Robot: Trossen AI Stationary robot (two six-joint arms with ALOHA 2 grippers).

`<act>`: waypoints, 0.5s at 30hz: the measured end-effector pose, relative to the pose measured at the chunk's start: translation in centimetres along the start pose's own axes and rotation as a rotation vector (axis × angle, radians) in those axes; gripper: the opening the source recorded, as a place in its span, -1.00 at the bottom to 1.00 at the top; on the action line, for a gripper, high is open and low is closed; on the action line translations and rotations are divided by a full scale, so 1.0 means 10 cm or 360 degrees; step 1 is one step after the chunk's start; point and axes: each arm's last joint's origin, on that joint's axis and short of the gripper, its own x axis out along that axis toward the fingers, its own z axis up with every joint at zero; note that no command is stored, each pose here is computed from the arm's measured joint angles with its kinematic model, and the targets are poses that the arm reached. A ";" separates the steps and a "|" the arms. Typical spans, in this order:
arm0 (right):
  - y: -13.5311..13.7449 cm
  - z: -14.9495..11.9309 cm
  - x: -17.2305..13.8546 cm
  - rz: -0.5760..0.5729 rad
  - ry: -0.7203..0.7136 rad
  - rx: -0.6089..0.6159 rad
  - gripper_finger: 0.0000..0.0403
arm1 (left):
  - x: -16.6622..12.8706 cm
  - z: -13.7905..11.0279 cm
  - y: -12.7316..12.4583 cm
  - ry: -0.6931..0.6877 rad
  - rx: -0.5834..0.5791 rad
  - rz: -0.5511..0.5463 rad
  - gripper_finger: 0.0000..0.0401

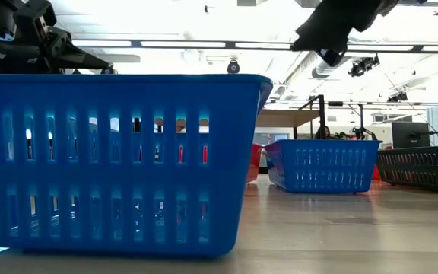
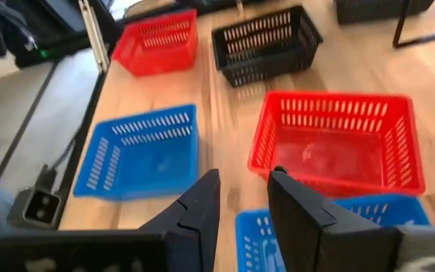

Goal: Stack baskets on shelf by color
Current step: Put the top blue bin on the shelf

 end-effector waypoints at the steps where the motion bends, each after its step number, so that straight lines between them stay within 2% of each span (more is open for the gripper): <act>1: 0.00 -0.02 0.01 0.0007 0.0034 -0.0010 -0.51 | 0.00 0.00 0.00 0.0001 0.0000 0.0000 -0.30; 8: -0.04 -0.20 0.10 -0.0042 0.0306 0.0013 -0.51 | 0.00 0.00 0.00 0.0000 0.0000 0.0001 -0.30; 15: 0.03 -0.35 0.28 0.0024 0.0472 -0.0027 -0.51 | 0.00 0.00 0.00 0.0000 0.0000 0.0000 -0.30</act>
